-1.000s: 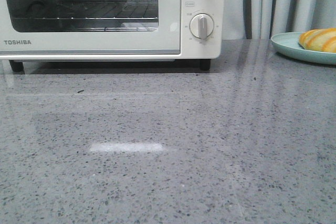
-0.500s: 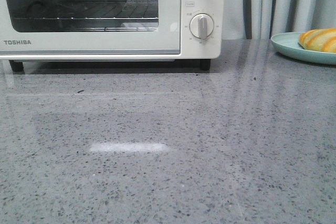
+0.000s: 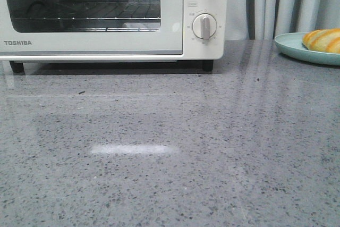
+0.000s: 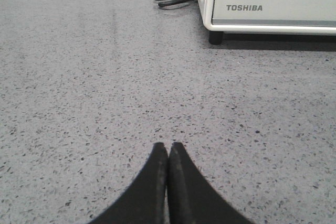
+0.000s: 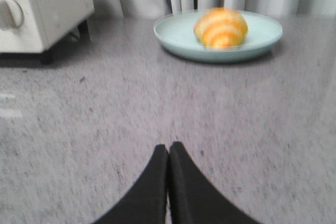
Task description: Put bread in oven
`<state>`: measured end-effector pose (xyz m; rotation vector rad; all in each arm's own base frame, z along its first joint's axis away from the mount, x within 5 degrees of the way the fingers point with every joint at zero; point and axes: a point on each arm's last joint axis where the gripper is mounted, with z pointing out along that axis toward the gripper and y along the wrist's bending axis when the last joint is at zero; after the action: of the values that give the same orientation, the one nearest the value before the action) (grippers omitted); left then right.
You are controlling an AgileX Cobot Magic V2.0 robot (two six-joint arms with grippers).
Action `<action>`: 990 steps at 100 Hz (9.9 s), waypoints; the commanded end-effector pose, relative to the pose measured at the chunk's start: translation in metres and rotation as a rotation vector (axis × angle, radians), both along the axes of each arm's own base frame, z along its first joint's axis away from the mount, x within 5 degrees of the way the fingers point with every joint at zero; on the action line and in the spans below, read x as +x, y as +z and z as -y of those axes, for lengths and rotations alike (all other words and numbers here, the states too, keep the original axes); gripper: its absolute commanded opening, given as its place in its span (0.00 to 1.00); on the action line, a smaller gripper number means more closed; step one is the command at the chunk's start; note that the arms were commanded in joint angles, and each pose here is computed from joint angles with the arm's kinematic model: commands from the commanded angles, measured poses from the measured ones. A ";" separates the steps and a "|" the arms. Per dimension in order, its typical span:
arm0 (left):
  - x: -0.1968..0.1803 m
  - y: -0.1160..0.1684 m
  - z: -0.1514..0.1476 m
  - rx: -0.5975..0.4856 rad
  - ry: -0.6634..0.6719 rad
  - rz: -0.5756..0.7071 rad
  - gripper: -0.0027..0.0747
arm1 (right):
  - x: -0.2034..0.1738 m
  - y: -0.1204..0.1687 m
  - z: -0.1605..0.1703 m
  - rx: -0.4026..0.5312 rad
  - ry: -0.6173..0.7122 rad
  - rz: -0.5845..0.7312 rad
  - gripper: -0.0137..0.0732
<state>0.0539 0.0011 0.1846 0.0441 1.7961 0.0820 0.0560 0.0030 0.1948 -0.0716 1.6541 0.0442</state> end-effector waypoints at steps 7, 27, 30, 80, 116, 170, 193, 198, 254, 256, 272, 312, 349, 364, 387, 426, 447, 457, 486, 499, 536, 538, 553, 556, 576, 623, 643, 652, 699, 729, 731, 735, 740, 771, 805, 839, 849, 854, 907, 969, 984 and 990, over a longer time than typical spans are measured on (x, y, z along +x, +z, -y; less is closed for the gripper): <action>0.000 0.001 0.000 -0.012 0.007 0.088 0.01 | -0.002 0.013 -0.002 -0.004 0.026 0.191 0.08; 0.000 0.001 0.000 -0.012 0.007 0.088 0.01 | -0.002 0.015 -0.003 -0.002 0.030 0.212 0.08; 0.000 0.001 0.000 -0.012 0.007 0.088 0.01 | -0.002 0.016 -0.003 0.000 0.031 0.219 0.08; 0.001 0.014 0.005 -0.578 0.016 0.226 0.01 | -0.010 0.043 -0.005 0.097 0.077 0.517 0.08; 0.001 0.017 0.008 -0.996 0.016 0.233 0.01 | -0.008 0.039 0.000 0.282 0.041 0.449 0.08; 0.001 0.017 0.008 -1.021 0.015 0.233 0.01 | -0.008 0.046 0.001 0.405 0.034 0.380 0.08; 0.001 0.017 0.007 -0.914 0.014 0.232 0.01 | -0.007 0.039 0.000 0.392 0.035 0.302 0.08; 0.001 0.016 0.007 -0.874 0.015 0.233 0.01 | -0.006 0.037 -0.001 0.375 0.035 0.277 0.08; -0.013 0.098 0.010 -0.423 -0.069 0.318 0.01 | -0.022 0.108 0.000 0.078 0.025 0.207 0.08; -0.013 0.104 0.010 -0.397 -0.070 0.316 0.01 | -0.021 0.111 0.000 0.063 0.024 0.202 0.08; -0.002 0.147 0.011 -0.151 -0.107 0.262 0.01 | -0.011 0.140 -0.001 0.009 0.022 0.128 0.08; 0.051 0.202 0.029 -0.088 -0.308 0.205 0.01 | 0.025 0.162 -0.005 -0.056 0.034 -0.075 0.08; 0.108 0.219 0.081 -0.103 -0.517 0.144 0.01 | 0.027 0.162 -0.008 -0.065 0.070 -0.068 0.08; 0.134 0.218 0.100 -0.101 -0.532 0.145 0.01 | 0.026 0.160 -0.008 -0.068 0.071 -0.091 0.08; 0.171 0.205 0.111 -0.101 -0.459 0.184 0.01 | 0.025 0.156 -0.008 -0.073 0.071 -0.140 0.08; 0.191 0.187 0.119 -0.087 -0.439 0.148 0.01 | 0.025 0.154 -0.008 -0.075 0.072 -0.157 0.08; 0.192 0.193 0.117 -0.096 -0.409 0.216 0.01 | 0.025 0.154 -0.008 -0.075 0.072 -0.157 0.08; 0.194 0.190 0.116 -0.093 -0.406 0.204 0.01 | 0.025 0.154 -0.008 -0.075 0.072 -0.157 0.08; 0.206 0.174 0.123 -0.077 -0.411 0.141 0.01 | 0.025 0.154 -0.008 -0.075 0.072 -0.160 0.08; 0.211 0.164 0.126 -0.068 -0.421 0.089 0.01 | 0.025 0.153 -0.008 -0.076 0.072 -0.169 0.08; 0.203 0.152 0.130 -0.036 -0.493 -0.064 0.01 | 0.024 0.151 -0.008 -0.076 0.073 -0.188 0.08; 0.202 0.151 0.130 -0.034 -0.499 -0.077 0.01 | 0.024 0.151 -0.008 -0.076 0.073 -0.188 0.08; 0.192 0.151 0.130 -0.009 -0.546 -0.152 0.01 | 0.024 0.151 -0.008 -0.076 0.073 -0.188 0.08; 0.190 0.149 0.130 -0.002 -0.557 -0.174 0.01 | 0.024 0.151 -0.008 -0.076 0.073 -0.188 0.08; 0.178 0.140 0.129 0.056 -0.623 -0.323 0.01 | 0.024 0.152 -0.008 -0.069 0.076 -0.180 0.08; 0.163 0.116 0.126 0.146 -0.684 -0.540 0.01 | 0.025 0.152 -0.010 -0.034 0.089 -0.174 0.08; 0.157 0.099 0.123 0.166 -0.687 -0.608 0.01 | 0.024 0.150 -0.011 -0.028 0.093 -0.193 0.08; 0.155 0.091 0.121 0.168 -0.683 -0.625 0.01 | 0.024 0.149 -0.011 -0.025 0.095 -0.205 0.08; 0.125 0.120 0.110 0.085 -0.688 -0.481 0.01 | 0.025 0.153 -0.011 -0.007 0.099 -0.168 0.08; 0.050 0.184 0.077 -0.042 -0.724 -0.129 0.01 | 0.068 0.171 -0.019 0.042 0.103 -0.214 0.11; 0.045 0.187 0.075 -0.044 -0.726 -0.110 0.01 | 0.071 0.175 -0.019 0.042 0.103 -0.214 0.13; 0.037 0.191 0.071 -0.046 -0.729 -0.078 0.01 | 0.085 0.180 -0.021 0.040 0.103 -0.234 0.19; 0.027 0.194 0.066 -0.047 -0.736 -0.050 0.01 | 0.101 0.187 -0.023 0.039 0.102 -0.251 0.28; -0.005 0.195 0.054 -0.025 -0.780 -0.029 0.01 | 0.213 0.195 -0.002 0.031 -0.039 -0.365 0.58; -0.007 0.195 0.053 -0.025 -0.781 -0.026 0.01 | 0.285 0.131 0.036 0.056 -0.161 -0.473 0.58; -0.008 0.195 0.053 -0.034 -0.785 -0.026 0.01 | 0.318 0.078 0.040 0.073 -0.171 -0.553 0.57; -0.008 0.195 0.053 -0.035 -0.786 -0.026 0.01 | 0.321 0.069 0.040 0.093 -0.173 -0.580 0.47; -0.008 0.195 0.053 -0.035 -0.786 -0.026 0.01 | 0.322 0.065 0.040 0.104 -0.174 -0.596 0.38; -0.008 0.195 0.054 -0.039 -0.789 -0.029 0.01 | 0.281 0.171 0.028 0.097 -0.153 -0.184 0.08; -0.006 0.198 0.053 -0.049 -0.774 0.006 0.01 | 0.148 0.243 -0.179 -0.048 0.658 0.078 0.08; -0.006 0.198 0.053 -0.049 -0.774 0.006 0.01 | 0.159 0.214 -0.211 -0.091 0.717 -0.012 0.08; -0.006 0.198 0.053 -0.049 -0.774 0.006 0.01 | 0.166 0.206 -0.219 -0.104 0.721 -0.046 0.08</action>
<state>0.0469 -0.0521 0.3672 0.7607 1.7433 -0.4825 0.2173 0.2150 0.3877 -0.7557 1.6878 0.5040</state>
